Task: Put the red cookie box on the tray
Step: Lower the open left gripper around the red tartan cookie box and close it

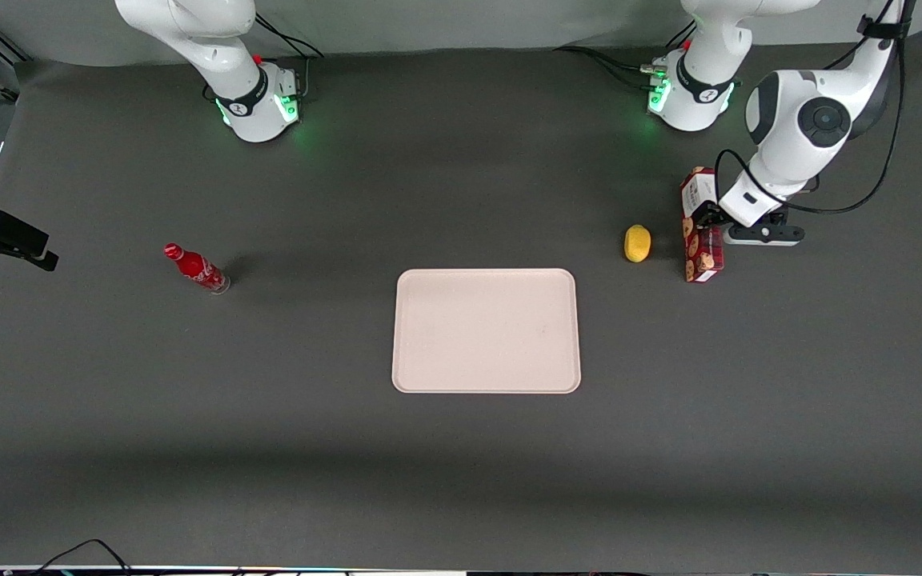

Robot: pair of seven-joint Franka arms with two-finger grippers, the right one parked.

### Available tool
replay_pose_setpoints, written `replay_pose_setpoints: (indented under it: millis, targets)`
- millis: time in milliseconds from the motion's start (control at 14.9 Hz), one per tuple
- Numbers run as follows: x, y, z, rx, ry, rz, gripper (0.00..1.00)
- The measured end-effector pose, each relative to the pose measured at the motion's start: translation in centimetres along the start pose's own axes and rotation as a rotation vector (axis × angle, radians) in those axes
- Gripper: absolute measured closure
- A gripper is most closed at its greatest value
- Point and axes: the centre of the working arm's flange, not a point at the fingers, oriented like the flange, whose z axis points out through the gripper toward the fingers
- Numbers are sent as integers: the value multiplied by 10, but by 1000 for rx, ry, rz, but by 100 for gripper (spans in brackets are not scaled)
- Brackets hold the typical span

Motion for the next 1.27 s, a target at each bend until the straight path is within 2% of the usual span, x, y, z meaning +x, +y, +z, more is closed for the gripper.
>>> replay_pose_setpoints:
  millis: [470, 872, 939, 1274]
  targets:
    - [-17, 10, 40, -5, -98, 28, 0]
    - [-30, 11, 52, -8, -77, 35, 1]
    - [-30, 11, 53, -8, -77, 36, 7]
    - [-30, 11, 54, -9, -79, 36, 61]
